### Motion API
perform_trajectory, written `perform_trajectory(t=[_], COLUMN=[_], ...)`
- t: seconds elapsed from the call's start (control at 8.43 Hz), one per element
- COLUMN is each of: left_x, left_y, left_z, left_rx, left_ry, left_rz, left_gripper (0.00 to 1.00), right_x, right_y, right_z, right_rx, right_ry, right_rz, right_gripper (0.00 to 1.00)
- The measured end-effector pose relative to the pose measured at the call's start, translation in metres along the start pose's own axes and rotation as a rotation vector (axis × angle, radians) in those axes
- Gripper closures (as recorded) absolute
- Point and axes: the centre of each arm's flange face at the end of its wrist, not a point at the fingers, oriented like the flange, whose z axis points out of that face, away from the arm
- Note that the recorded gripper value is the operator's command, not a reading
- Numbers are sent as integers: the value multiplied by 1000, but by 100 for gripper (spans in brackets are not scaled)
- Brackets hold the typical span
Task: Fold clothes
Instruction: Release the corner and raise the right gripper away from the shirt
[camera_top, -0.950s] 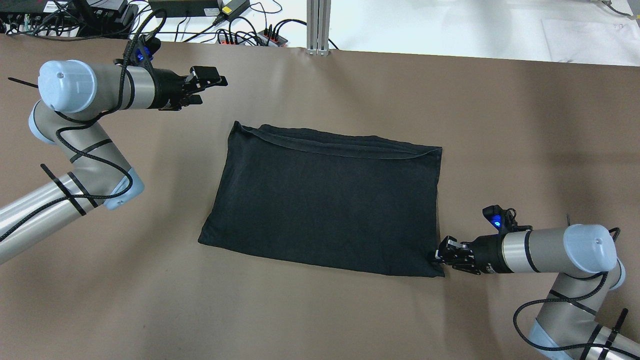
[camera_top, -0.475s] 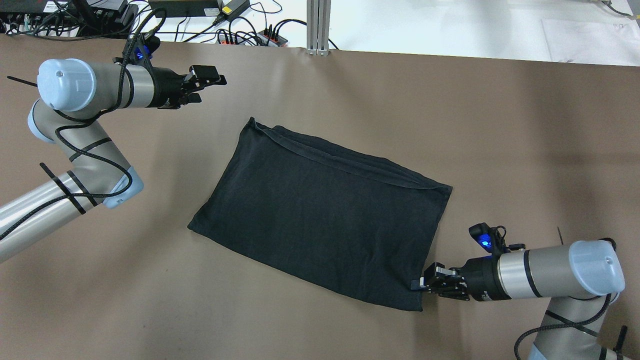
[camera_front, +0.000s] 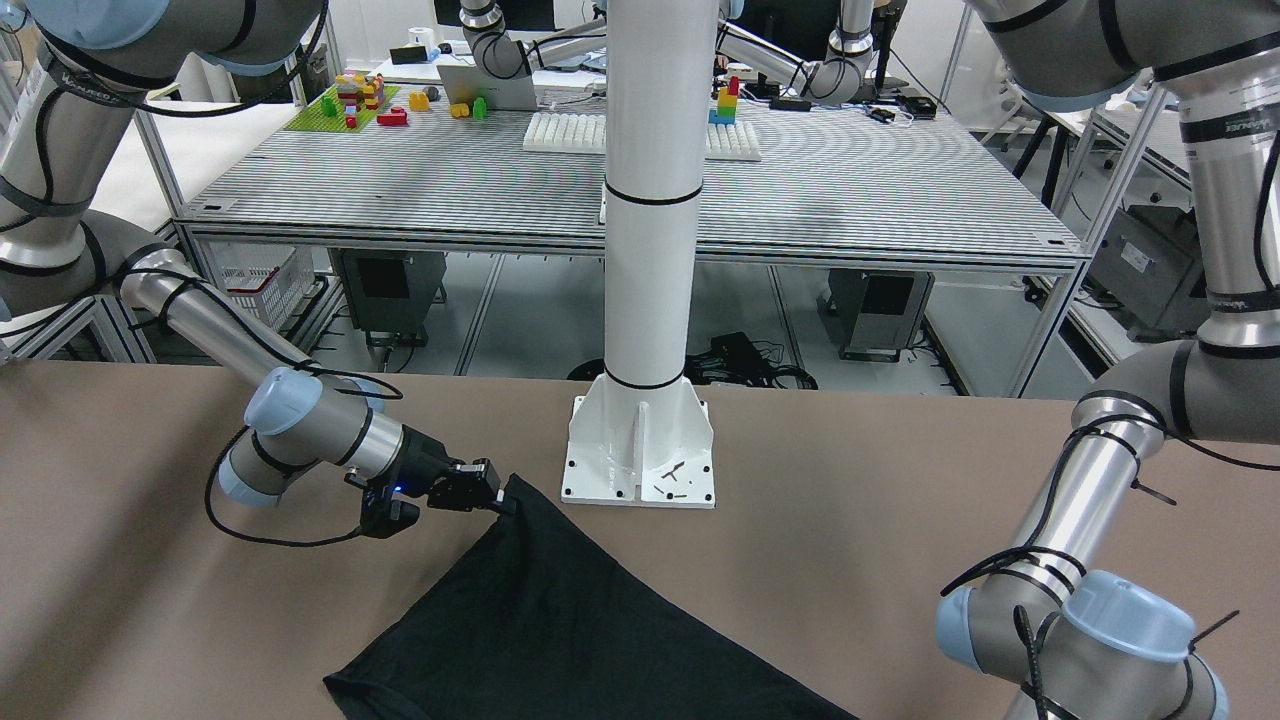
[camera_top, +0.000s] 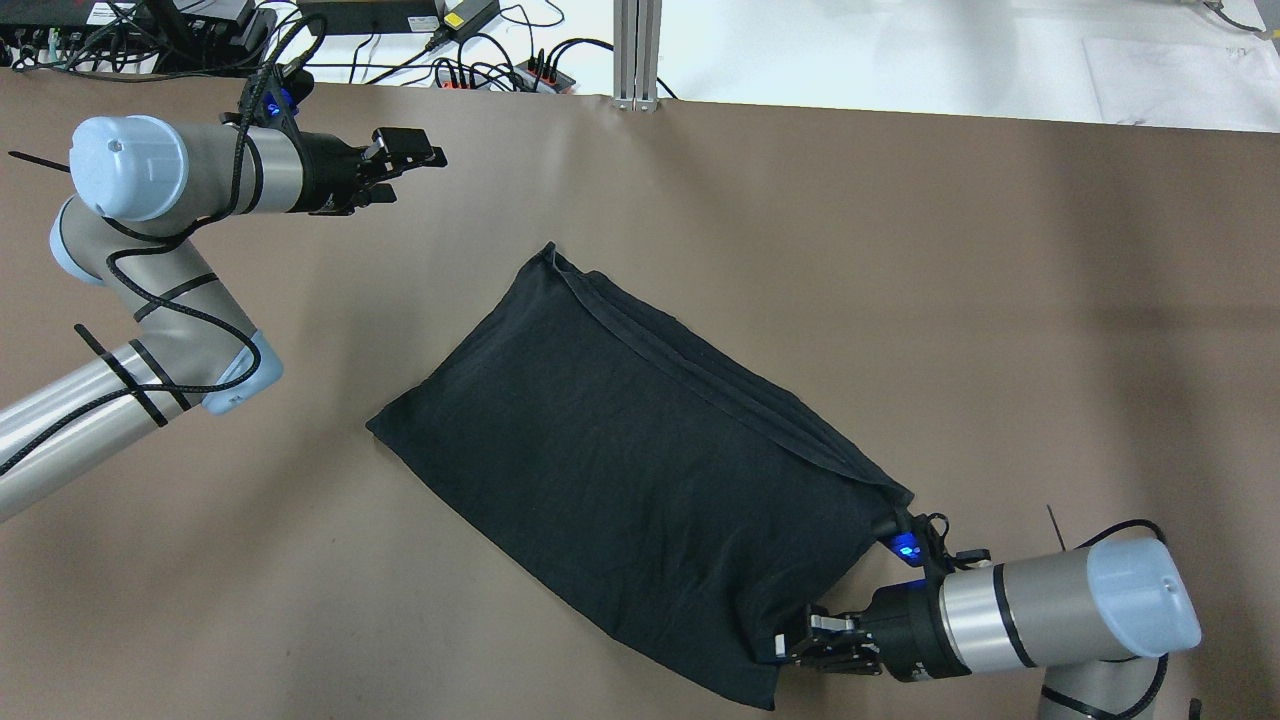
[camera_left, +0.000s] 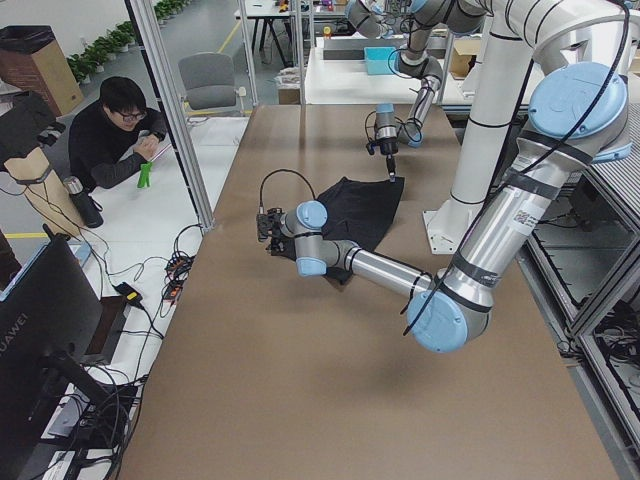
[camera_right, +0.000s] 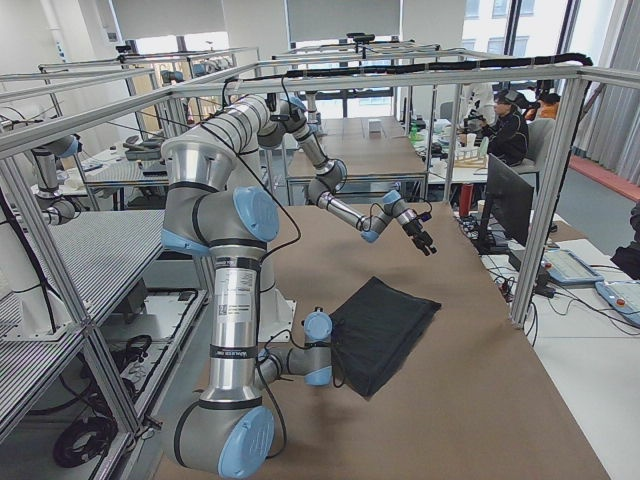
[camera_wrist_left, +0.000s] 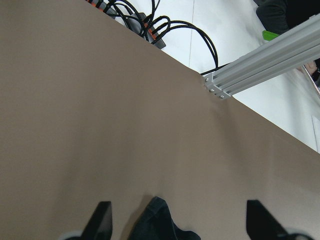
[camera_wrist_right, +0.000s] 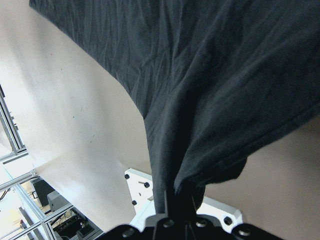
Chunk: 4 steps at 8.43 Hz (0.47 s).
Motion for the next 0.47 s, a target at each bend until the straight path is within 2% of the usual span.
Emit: perform_trajectory(t=[0.12,0.24,0.47], left_x=[-4,-9,-22], left_y=[-2,-3,-4], left_z=[0,-1,-2], left_rx=[12,20,28], left_ry=[-6,-14,-30], left_rz=[-2,-4,-10], left_gripper=[6,6,5], right_x=[-10,-16,-19], right_y=[14,26,34], right_z=[14,28,39], right_rx=[-22,-39,-46], right_ry=[-21,-33,-41], right_rz=[-11,-19,-43], right_gripper=[81,7,6])
